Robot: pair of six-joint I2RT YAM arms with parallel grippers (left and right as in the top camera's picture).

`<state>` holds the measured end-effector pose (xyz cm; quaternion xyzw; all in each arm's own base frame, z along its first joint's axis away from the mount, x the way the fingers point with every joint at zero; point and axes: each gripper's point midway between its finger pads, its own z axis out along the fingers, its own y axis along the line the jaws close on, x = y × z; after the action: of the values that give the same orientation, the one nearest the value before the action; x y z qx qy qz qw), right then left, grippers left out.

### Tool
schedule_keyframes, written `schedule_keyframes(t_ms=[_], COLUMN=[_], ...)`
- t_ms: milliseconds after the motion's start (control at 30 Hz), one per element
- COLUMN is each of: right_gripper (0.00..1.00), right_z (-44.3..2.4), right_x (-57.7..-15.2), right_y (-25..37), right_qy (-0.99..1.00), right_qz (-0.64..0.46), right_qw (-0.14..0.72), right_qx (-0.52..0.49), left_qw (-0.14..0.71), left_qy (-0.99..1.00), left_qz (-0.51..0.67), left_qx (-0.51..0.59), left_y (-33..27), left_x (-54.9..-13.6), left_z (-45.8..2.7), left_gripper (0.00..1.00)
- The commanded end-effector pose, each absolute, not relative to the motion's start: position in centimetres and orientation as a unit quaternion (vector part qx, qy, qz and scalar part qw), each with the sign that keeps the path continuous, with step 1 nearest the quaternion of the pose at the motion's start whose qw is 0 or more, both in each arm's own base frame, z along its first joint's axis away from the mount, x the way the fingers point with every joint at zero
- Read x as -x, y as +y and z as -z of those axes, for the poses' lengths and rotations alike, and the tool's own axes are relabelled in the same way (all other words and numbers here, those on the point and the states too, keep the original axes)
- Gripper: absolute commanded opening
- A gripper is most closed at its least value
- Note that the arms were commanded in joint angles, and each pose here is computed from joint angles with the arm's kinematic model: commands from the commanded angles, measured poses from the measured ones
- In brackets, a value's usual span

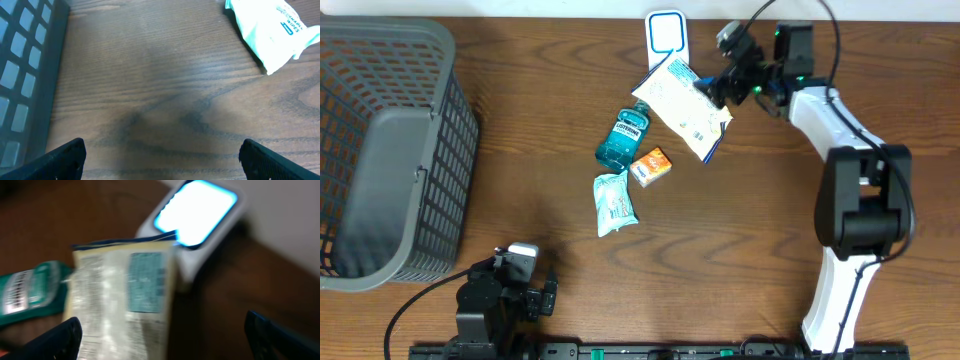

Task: Scan the item barcode

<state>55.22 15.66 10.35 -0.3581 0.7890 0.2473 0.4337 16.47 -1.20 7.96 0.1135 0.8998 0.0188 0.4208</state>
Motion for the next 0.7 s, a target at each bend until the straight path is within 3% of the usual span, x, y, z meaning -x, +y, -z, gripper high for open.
schedule_keyframes(t_ms=[0,467,600,667], right_gripper=[0.99,0.99,0.99,0.86], right_z=[-10.5,-2.1,-1.5,-1.6], right_x=[-53.8,-54.1,-54.1,-54.1], right_y=[17.7,19.1,19.2,19.3], right_qy=[0.761,0.79,0.796,0.794], right_qz=[-0.333,-0.337,-0.327,-0.33], right_qw=[0.423,0.381,0.377,0.378], right_qx=[0.362,0.343,0.341,0.343], left_qw=[0.403,0.403,0.403,0.403], left_qy=[0.908,0.908,0.908,0.908], left_qz=[-0.013,-0.013,-0.013,-0.013], left_qx=[-0.114,-0.114,-0.114,-0.113], left_y=[-1.3,-1.3,-1.3,-1.3], left_x=[-15.9,-15.9,-15.9,-15.9], left_z=[-7.0,-7.0,-7.0,-7.0], left_gripper=[0.98,0.98,0.98,0.98])
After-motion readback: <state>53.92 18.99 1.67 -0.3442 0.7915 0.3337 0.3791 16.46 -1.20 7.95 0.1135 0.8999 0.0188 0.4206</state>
